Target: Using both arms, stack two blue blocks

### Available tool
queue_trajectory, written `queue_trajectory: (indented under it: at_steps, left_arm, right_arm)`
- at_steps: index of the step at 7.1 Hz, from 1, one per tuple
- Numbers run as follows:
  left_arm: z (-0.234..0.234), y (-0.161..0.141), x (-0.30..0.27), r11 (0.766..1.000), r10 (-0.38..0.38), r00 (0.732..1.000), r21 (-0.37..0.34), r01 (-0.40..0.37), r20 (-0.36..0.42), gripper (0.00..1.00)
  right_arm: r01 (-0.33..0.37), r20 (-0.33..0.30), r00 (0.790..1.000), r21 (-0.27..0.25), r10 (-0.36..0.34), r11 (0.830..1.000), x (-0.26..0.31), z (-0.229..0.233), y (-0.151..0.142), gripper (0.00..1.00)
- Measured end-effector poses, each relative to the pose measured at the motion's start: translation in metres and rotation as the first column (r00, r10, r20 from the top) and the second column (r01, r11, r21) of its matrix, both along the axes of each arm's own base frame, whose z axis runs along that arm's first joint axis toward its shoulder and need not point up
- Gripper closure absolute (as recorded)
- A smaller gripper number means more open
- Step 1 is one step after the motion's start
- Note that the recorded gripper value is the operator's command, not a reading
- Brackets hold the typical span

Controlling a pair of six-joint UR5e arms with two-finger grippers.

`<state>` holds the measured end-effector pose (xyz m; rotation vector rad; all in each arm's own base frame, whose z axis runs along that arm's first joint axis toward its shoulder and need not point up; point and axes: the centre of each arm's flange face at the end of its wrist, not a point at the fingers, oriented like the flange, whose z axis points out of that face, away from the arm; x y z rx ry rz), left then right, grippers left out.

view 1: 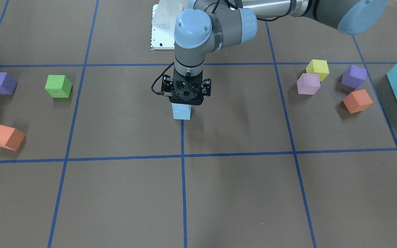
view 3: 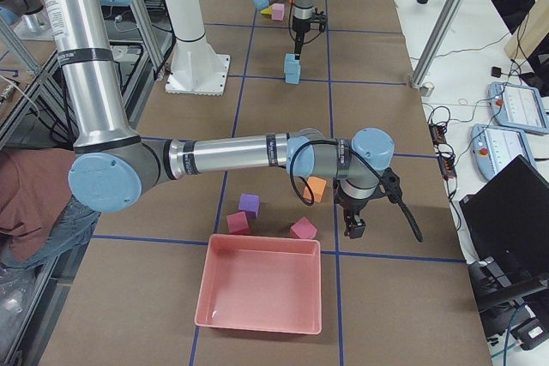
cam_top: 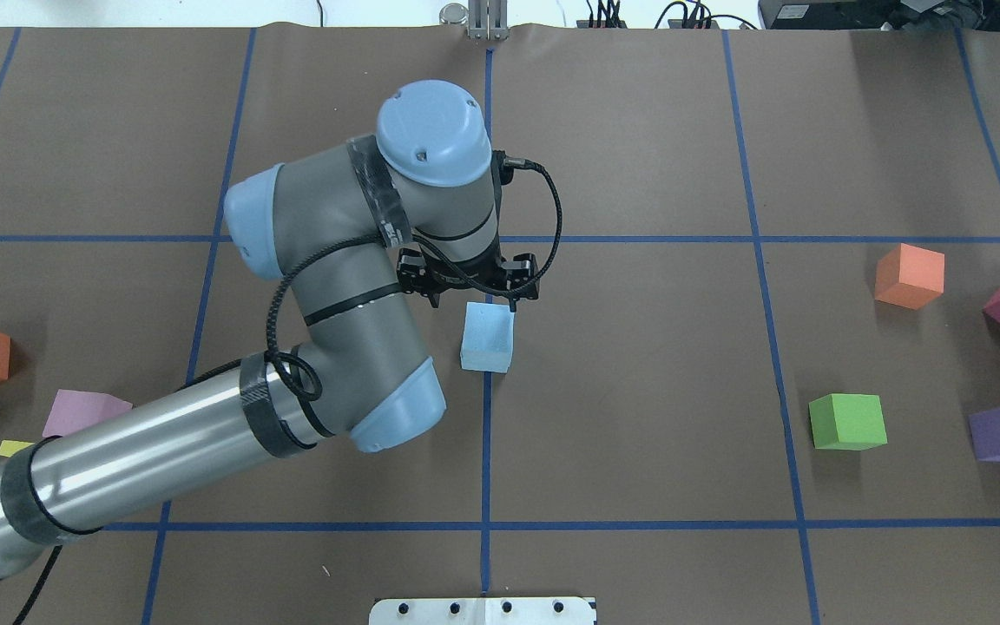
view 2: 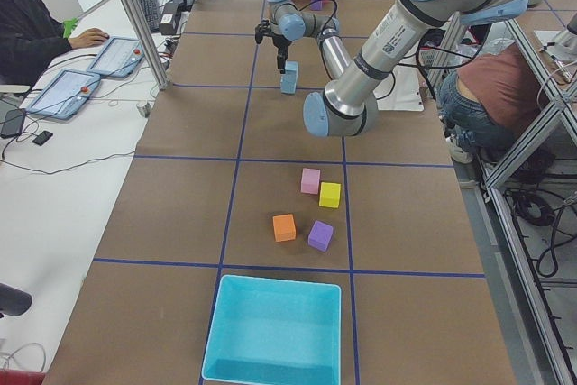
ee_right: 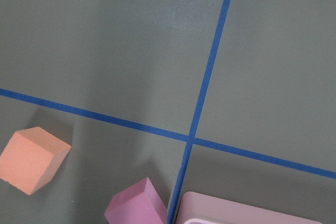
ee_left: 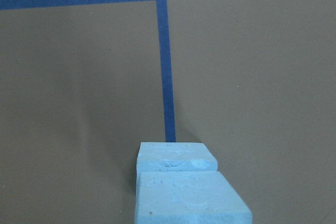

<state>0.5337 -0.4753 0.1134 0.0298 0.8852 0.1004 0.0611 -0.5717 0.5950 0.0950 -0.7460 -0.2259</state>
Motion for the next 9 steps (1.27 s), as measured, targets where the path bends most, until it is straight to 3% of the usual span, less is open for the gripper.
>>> queue_trajectory:
  at_steps: [2,5,7,9]
  left_arm:
    - [0.037,-0.042,-0.132,0.998,0.014,1.0,0.067,-0.012,-0.024,0.02]
    - [0.177,-0.088,-0.348,0.989,-0.001,1.0,0.146,-0.001,0.015,0.02]
    - [0.295,-0.068,-0.486,0.991,-0.029,0.999,0.131,0.026,0.018,0.02]
    - [0.379,-0.015,-0.575,0.989,-0.092,0.996,0.114,0.092,-0.007,0.02]
  right_arm:
    - [-0.009,0.0,1.0,-0.007,0.009,1.0,0.0,0.001,0.01,0.0]
    - [-0.017,0.001,1.0,-0.019,0.017,1.0,0.0,-0.002,0.032,0.0]
    - [-0.018,0.002,1.0,-0.025,0.018,1.0,0.0,-0.017,0.039,0.0]
    - [-0.019,-0.002,1.0,-0.023,0.019,1.0,0.0,-0.024,0.037,0.0]
